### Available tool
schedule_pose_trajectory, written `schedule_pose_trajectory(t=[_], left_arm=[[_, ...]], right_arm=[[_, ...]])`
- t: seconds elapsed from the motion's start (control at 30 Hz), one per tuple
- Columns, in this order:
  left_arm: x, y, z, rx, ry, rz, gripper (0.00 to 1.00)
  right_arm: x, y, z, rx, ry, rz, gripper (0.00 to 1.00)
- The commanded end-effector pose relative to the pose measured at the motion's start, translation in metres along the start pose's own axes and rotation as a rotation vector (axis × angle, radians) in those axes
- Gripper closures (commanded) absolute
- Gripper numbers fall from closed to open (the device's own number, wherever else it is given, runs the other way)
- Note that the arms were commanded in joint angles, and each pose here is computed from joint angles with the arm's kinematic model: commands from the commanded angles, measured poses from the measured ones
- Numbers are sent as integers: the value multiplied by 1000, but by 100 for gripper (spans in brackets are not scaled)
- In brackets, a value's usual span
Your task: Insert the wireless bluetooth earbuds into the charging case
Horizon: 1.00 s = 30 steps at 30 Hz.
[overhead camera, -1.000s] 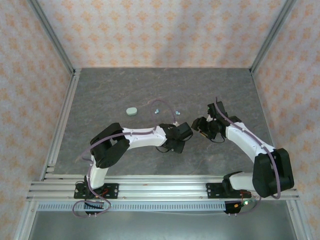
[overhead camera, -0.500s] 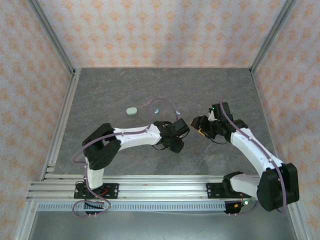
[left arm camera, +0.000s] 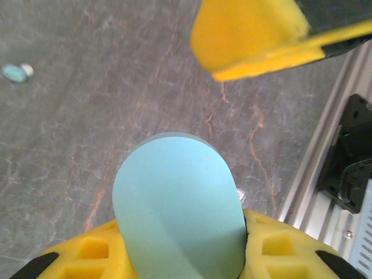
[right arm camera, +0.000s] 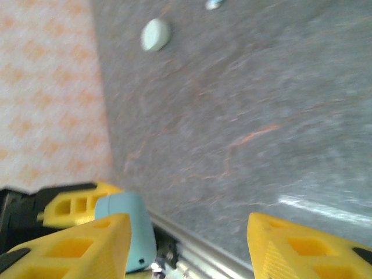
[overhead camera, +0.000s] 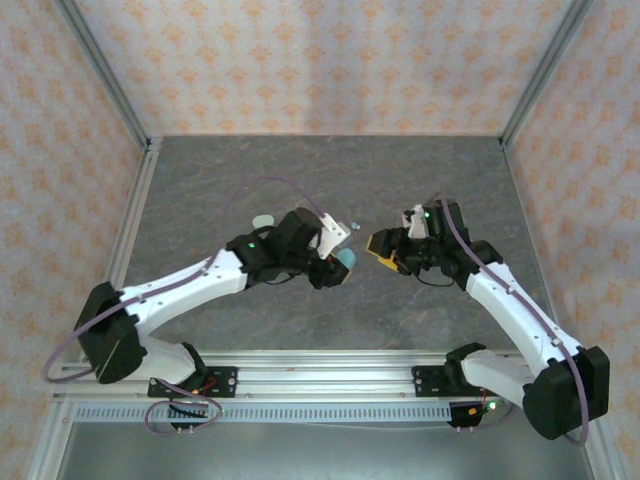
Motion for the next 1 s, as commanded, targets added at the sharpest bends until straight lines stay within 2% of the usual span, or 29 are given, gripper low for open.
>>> schedule_pose_trajectory(t=[0.0, 0.13, 0.23, 0.3, 0.37, 0.4, 0.47, 0.57, 0.63, 0.83, 0.97], left_arm=[[-24, -12, -2, 81, 47, -88, 76], [-35, -10, -1, 94, 38, -70, 76], [-31, -7, 7, 46, 0, -41, 76], [-24, -3, 24, -41, -99, -5, 75], [-17, 10, 52, -195, -264, 69, 75], [-11, 18, 61, -274, -305, 101, 76], [4, 36, 73, -460, -356, 152, 76], [32, 69, 81, -723, -411, 199, 76], [46, 91, 83, -833, -476, 218, 75], [70, 124, 83, -963, -625, 246, 70], [79, 131, 84, -985, -654, 292, 54]], right_arm=[[-10, 17, 35, -100, -86, 68, 44], [-9, 26, 50, -134, -123, 97, 43], [-5, 28, 54, -137, -128, 101, 43], [-2, 24, 49, -116, -101, 74, 43], [3, 13, 32, -68, -30, -2, 43], [5, 9, 24, -40, 4, -36, 43], [10, 2, 6, 22, 51, -92, 44], [18, 1, -5, 87, 27, -103, 44], [22, 2, -10, 108, 25, -101, 44], [19, 3, -28, 73, 117, -123, 44], [22, 2, -41, 26, 172, -130, 44]])
Point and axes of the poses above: each hand's point on the last joint's axis, 136 mm out from that joint toward the fingers, its own x axis out along the fingers, its own z axis along the line the jaws close on, y = z × x, the point moved 3 cm from there along -x, back along the fingers, and after that the axes turned 11 degrees about x, right-handed, at the moved point
